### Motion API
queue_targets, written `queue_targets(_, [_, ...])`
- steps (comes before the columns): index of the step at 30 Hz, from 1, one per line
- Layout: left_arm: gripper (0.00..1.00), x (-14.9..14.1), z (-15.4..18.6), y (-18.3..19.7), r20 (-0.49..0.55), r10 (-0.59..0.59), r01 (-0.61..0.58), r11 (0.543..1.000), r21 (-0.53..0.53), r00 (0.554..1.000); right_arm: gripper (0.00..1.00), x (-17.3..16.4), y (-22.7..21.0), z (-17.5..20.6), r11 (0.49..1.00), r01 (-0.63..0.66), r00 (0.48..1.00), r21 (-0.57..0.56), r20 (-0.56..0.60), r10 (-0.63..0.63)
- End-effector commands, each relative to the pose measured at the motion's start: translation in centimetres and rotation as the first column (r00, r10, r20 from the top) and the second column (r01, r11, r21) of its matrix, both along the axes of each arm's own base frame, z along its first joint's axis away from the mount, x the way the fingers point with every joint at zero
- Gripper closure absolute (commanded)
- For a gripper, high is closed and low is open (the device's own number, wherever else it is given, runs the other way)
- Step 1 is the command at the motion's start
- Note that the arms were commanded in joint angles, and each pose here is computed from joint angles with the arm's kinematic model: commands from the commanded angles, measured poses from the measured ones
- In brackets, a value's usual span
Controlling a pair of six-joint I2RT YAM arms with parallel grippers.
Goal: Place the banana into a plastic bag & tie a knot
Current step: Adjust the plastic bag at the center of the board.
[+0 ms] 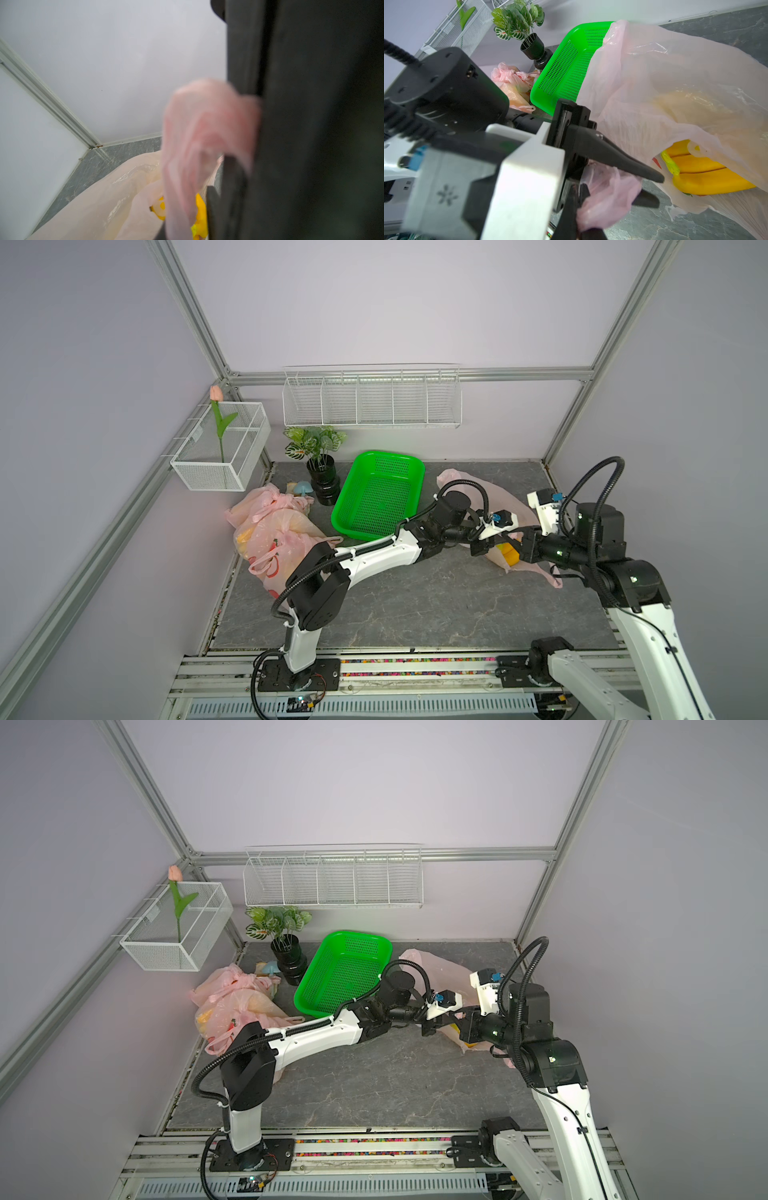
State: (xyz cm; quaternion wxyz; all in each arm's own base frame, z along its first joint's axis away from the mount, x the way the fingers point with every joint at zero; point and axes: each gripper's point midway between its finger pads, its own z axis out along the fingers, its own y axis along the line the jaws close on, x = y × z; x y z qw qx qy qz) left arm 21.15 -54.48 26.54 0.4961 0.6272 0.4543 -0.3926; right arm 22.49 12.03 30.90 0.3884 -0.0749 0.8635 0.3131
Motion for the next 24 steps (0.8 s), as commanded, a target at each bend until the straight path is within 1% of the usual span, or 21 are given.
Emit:
queue_targets(1, [0.97, 1.4, -0.4, 0.1, 0.008, 0.064, -0.064, 0.998, -0.016, 0.998, 0.93, 0.4, -0.1, 0.8, 0.999, 0.022, 0.999, 0.038, 0.037, -0.023])
queue_targets(2, [1.0, 1.6, -0.5, 0.3, 0.006, 0.078, -0.077, 0.997, -0.022, 0.997, 0.93, 0.5, -0.2, 0.8, 0.999, 0.031, 0.999, 0.04, 0.037, -0.033])
queue_targets(5, [1.0, 2.5, -0.7, 1.3, -0.018, 0.121, -0.121, 0.992, -0.032, 0.993, 0.93, 0.9, -0.9, 0.9, 0.996, 0.069, 0.997, 0.047, 0.039, -0.071])
queue_targets(8, [1.0, 3.3, -1.4, 2.4, -0.054, 0.141, -0.143, 0.989, -0.029, 0.988, 0.93, 1.5, -2.1, 0.9, 0.989, 0.142, 0.988, 0.046, 0.049, -0.144])
queue_targets(10, [1.0, 4.1, -1.7, 3.3, -0.085, 0.178, -0.181, 0.983, -0.029, 0.98, 0.93, 2.4, -2.9, 1.0, 0.981, 0.187, 0.98, 0.048, 0.055, -0.19])
queue_targets(13, [1.0, 5.4, -1.1, 4.4, -0.164, 0.227, -0.237, 0.97, -0.047, 0.96, 0.93, 3.6, -2.7, 1.2, 0.982, 0.18, 0.982, 0.062, 0.045, -0.183])
queue_targets(14, [1.0, 6.0, -0.9, 4.7, -0.179, 0.255, -0.268, 0.962, -0.05, 0.95, 0.91, 3.9, -2.7, 1.2, 0.981, 0.182, 0.982, 0.065, 0.047, -0.185])
queue_targets(17, [1.0, 8.2, -0.6, 5.9, -0.187, 0.401, -0.415, 0.908, -0.045, 0.897, 0.65, 4.5, -3.3, 0.9, 0.975, 0.217, 0.975, 0.046, 0.047, -0.219])
queue_targets(19, [1.0, 9.7, -0.6, 7.0, -0.201, 0.489, -0.508, 0.859, -0.059, 0.849, 0.45, 4.4, -3.7, 0.4, 0.974, 0.227, 0.972, 0.018, 0.054, -0.228])
queue_targets(20, [1.0, 10.4, -0.4, 7.4, -0.211, 0.526, -0.549, 0.833, -0.066, 0.824, 0.37, 4.3, -4.0, -0.3, 0.97, 0.242, 0.969, -0.002, 0.044, -0.242])
queue_targets(21, [1.0, 11.0, -0.4, 7.6, -0.215, 0.553, -0.577, 0.815, -0.062, 0.805, 0.33, 4.2, -4.3, -0.9, 0.966, 0.259, 0.966, -0.02, 0.028, -0.258])
queue_targets(22, [1.0, 11.3, -0.4, 7.7, -0.213, 0.569, -0.59, 0.806, -0.051, 0.794, 0.29, 3.9, -4.8, -1.8, 0.96, 0.278, 0.961, -0.043, 0.012, -0.278])
queue_targets(24, [1.0, 12.0, -0.3, 8.0, -0.219, 0.607, -0.628, 0.777, -0.04, 0.764, 0.28, 3.3, -5.8, -3.7, 0.941, 0.326, 0.943, -0.095, -0.033, -0.33])
